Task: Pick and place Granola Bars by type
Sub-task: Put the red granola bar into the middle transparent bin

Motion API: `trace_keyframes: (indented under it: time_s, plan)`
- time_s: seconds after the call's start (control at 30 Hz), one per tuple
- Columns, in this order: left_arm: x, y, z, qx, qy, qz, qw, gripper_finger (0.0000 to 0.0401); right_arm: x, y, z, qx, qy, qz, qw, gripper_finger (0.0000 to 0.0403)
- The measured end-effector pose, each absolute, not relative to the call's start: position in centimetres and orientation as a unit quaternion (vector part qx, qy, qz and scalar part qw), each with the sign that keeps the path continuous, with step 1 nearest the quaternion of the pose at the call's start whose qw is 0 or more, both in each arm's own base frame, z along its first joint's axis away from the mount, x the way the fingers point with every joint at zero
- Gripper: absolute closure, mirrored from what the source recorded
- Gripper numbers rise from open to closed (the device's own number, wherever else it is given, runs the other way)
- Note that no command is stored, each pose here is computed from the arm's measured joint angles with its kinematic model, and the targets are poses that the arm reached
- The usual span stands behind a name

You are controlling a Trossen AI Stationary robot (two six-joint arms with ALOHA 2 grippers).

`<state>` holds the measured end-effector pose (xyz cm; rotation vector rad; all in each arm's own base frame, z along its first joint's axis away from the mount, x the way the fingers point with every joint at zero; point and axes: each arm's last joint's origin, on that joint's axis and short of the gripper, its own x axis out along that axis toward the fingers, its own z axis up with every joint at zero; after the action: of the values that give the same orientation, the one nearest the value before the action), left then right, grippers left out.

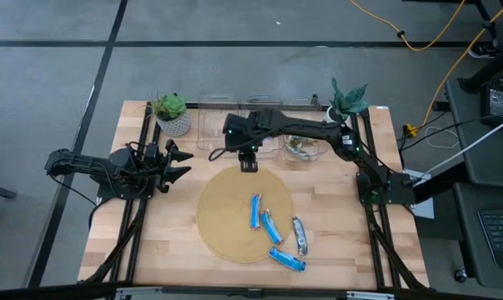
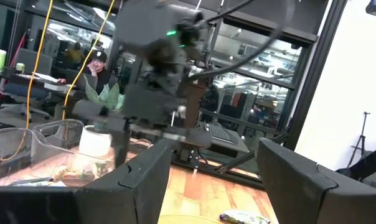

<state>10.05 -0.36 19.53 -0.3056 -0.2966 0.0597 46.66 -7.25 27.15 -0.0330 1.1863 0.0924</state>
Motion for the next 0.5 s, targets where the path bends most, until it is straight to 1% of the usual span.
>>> trace_keyframes:
  time_s: [0.1, 0.23, 0.37, 0.5]
  plan:
    - [10.0, -0.4, 19.5, -0.151, -0.147, 0.03, 0.977, 0.0175, 46.8, -5.6, 27.7, -0.011, 0.552, 0.011, 0.834, 0.0254]
    - [10.0, -0.4, 19.5, -0.151, -0.147, 0.03, 0.977, 0.0175, 46.9, -3.4, 27.8, 0.041, 0.557, -0.017, 0.829, 0.0254]
    - [10.0, -0.4, 19.5, -0.151, -0.147, 0.029, 0.977, 0.0175, 46.6, -0.7, 27.7, 0.089, 0.572, -0.042, 0.814, 0.0254]
    - [10.0, -0.4, 19.5, -0.151, -0.147, 0.03, 0.977, 0.0175, 46.1, 2.0, 27.5, 0.11, 0.586, -0.099, 0.797, 0.0254]
